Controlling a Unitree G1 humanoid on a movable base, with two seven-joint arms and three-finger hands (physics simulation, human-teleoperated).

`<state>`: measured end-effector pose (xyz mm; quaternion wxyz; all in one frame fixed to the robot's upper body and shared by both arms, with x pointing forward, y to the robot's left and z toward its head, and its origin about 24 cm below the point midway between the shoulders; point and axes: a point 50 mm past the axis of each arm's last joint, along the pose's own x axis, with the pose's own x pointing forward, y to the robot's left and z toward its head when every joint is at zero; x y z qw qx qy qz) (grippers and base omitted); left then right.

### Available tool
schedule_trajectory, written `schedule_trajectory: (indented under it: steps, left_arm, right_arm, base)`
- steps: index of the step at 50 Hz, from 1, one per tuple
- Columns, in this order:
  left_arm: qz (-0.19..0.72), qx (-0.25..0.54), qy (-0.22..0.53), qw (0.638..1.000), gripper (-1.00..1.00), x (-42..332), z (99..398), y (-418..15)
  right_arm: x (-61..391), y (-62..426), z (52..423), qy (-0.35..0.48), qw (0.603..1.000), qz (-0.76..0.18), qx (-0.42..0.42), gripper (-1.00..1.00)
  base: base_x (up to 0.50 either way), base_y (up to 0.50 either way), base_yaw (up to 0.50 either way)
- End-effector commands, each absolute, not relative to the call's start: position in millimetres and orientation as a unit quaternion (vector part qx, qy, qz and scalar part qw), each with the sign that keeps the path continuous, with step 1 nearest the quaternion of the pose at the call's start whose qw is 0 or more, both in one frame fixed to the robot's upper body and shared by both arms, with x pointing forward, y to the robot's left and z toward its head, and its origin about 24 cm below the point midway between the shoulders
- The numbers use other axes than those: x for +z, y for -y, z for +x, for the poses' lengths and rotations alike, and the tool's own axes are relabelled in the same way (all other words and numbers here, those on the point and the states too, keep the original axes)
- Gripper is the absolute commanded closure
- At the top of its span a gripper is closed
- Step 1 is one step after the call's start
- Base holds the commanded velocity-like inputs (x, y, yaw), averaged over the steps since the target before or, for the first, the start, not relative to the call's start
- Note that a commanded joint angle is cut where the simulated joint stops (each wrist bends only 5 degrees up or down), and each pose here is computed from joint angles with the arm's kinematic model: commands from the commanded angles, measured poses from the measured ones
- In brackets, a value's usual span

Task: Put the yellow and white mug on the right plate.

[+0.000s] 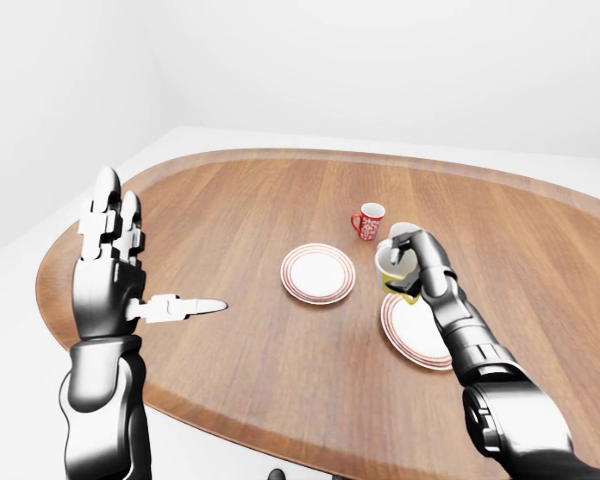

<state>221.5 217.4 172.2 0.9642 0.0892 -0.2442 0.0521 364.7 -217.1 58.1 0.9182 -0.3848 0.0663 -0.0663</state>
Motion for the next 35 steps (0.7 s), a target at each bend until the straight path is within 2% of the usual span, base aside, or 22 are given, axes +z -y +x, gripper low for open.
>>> schedule_trajectory:
  steps: [1, 35]
  left_arm:
    - [0.089, 0.051, 0.242, 0.965, -1.0, 171, 221, -217]
    - [0.089, 0.05, 0.232, 0.967, -1.0, 167, 223, -216]
  right_arm:
    - [65, 242, 366, -0.08, 0.917, -0.374, -0.112, 1.0]
    - [67, 287, 359, -0.123, 0.902, -0.367, -0.192, 1.0]
  base:
    - [0.0, 0.0, 0.0]
    - [0.0, 0.0, 0.0]
